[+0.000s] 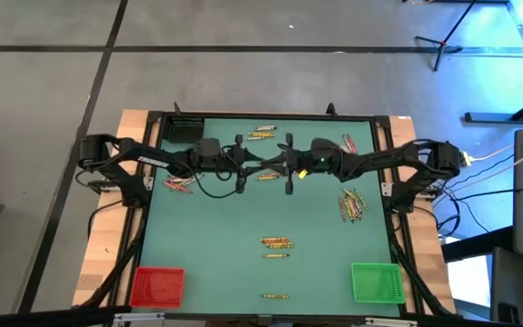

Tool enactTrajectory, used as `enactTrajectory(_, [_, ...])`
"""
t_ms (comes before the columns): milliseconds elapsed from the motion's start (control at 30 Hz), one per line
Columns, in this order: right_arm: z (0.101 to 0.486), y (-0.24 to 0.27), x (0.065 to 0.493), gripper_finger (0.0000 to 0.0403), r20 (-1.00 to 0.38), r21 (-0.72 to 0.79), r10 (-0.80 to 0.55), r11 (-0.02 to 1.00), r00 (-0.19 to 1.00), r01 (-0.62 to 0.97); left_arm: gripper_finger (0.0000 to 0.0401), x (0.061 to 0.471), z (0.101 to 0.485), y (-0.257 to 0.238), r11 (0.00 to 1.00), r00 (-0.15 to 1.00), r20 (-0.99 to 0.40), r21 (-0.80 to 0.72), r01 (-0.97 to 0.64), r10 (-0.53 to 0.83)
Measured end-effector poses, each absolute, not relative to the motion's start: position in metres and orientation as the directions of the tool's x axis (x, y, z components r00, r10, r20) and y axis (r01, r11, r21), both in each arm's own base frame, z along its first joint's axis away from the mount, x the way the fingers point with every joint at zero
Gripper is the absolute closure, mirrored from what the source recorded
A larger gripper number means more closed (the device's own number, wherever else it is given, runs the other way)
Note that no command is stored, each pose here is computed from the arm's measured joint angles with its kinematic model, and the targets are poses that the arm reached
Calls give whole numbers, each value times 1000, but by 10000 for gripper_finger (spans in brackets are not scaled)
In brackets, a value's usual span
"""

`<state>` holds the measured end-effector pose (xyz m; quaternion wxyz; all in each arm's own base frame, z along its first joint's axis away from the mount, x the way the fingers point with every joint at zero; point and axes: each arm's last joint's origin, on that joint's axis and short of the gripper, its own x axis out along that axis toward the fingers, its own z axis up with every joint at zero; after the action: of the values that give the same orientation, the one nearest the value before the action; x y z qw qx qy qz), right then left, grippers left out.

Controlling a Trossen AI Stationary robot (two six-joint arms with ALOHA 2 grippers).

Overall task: Sort crayons
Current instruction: Put the green crayon into the black bin

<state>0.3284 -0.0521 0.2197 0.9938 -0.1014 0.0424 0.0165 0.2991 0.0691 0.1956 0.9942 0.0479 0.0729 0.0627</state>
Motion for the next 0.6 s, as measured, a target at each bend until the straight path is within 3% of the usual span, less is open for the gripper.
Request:
enactTrajectory(267, [220, -50, 329, 391, -86, -229, -18, 974, 996, -2, 303, 300, 196, 63, 986, 987, -137, 153, -62, 83])
enactTrajectory(500, [216, -50, 329, 391, -129, -220, -27, 975, 991, -2, 387, 300, 194, 64, 984, 983, -156, 166, -70, 96])
enactTrajectory(600, [212, -51, 328, 391, -171, -210, -68, 977, 983, 31, 395, 299, 190, 64, 982, 972, -194, 159, -98, 129])
